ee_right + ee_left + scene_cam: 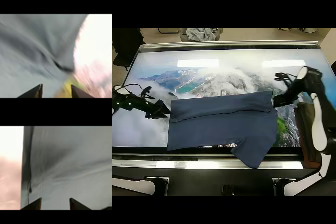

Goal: Fold the shirts.

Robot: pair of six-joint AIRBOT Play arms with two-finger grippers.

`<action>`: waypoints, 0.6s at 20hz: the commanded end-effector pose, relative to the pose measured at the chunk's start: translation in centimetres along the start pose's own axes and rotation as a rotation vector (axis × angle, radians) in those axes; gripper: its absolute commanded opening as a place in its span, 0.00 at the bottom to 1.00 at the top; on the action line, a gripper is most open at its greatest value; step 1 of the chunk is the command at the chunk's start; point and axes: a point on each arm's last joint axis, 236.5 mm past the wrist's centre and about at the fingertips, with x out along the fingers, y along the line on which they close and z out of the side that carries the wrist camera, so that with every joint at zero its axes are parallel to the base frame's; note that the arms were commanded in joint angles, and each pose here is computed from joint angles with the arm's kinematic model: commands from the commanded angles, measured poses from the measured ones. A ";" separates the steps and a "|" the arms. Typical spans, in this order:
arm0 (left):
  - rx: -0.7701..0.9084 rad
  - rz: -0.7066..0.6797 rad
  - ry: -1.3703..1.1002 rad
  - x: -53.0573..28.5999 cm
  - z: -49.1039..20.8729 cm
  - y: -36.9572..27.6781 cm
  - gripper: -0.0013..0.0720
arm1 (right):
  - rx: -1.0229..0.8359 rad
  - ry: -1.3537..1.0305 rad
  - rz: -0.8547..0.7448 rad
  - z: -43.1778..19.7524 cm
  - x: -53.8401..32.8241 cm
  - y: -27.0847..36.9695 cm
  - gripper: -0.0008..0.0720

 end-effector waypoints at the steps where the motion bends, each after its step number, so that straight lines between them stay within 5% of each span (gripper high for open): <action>1: -0.045 0.039 -0.011 -3.5 -1.6 1.3 0.61 | 0.103 0.048 0.044 -5.6 -4.4 -2.6 0.64; 4: -0.063 0.159 0.029 -1.9 -6.2 3.9 0.61 | 0.167 0.102 0.102 -9.8 -4.0 -2.2 0.62; 12: -0.125 0.141 0.052 6.0 -16.7 6.2 0.61 | 0.052 0.126 0.231 -11.7 1.3 5.2 0.60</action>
